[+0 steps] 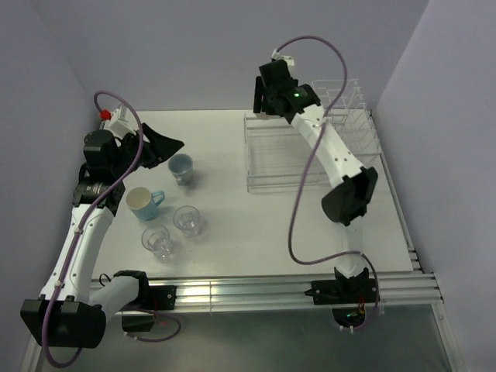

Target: Load the cups into the dish rack

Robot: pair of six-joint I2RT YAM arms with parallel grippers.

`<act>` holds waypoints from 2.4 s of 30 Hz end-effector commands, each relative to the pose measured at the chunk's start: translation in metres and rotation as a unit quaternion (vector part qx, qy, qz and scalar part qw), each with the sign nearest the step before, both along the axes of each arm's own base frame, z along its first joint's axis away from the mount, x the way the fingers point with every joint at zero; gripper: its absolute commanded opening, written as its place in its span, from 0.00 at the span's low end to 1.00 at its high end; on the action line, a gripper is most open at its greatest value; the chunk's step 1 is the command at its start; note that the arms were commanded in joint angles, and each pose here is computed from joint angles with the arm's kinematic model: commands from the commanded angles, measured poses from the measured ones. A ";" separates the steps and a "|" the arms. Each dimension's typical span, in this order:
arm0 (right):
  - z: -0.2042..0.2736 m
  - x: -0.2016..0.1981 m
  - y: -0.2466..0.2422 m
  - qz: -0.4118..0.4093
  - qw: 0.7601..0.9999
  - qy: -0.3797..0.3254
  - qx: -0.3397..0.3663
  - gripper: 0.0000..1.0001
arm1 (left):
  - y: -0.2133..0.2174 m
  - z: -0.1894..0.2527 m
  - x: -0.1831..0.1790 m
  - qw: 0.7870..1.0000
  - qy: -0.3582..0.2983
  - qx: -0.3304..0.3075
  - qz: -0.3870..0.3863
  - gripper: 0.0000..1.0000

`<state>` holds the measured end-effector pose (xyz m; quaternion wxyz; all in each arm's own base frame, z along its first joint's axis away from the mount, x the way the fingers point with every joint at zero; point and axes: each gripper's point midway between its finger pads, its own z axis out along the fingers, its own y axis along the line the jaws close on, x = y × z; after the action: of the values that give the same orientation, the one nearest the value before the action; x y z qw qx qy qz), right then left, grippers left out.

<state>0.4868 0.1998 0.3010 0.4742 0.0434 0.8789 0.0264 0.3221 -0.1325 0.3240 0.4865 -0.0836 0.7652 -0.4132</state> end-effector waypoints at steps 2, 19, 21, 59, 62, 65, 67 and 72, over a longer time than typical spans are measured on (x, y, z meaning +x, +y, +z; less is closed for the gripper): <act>-0.031 0.018 -0.013 -0.008 0.998 0.049 -0.032 0.00 | 0.008 0.006 0.000 0.999 -0.023 0.044 0.005 0.60; -0.117 0.032 0.001 0.023 0.991 0.125 -0.045 0.00 | 0.003 -0.021 0.003 0.999 0.006 0.043 -0.012 0.61; -0.121 0.032 0.003 0.027 0.990 0.128 -0.045 0.00 | 0.004 -0.021 0.003 0.999 0.005 0.044 -0.011 0.61; -0.145 0.033 0.028 0.057 0.988 0.133 -0.053 0.79 | 0.006 -0.028 0.002 0.999 0.012 0.048 -0.009 0.61; -0.145 0.033 0.029 0.057 0.988 0.131 -0.055 0.88 | 0.008 -0.027 0.002 0.999 0.011 0.049 -0.006 0.61; -0.145 0.034 0.028 0.055 0.988 0.129 -0.057 0.92 | 0.008 -0.028 0.003 0.999 0.012 0.050 -0.006 0.61; -0.143 0.035 0.030 0.057 0.989 0.127 -0.058 0.93 | 0.008 -0.028 0.003 0.999 0.012 0.050 -0.007 0.61; -0.139 0.034 0.028 0.055 0.989 0.122 -0.058 0.94 | 0.008 -0.030 0.003 0.999 0.014 0.050 -0.006 0.61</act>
<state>0.5121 0.2219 0.1525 0.3389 -0.0254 0.9405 -0.0048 0.3253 -0.1251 0.2917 0.4675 -0.0760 0.7959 -0.3772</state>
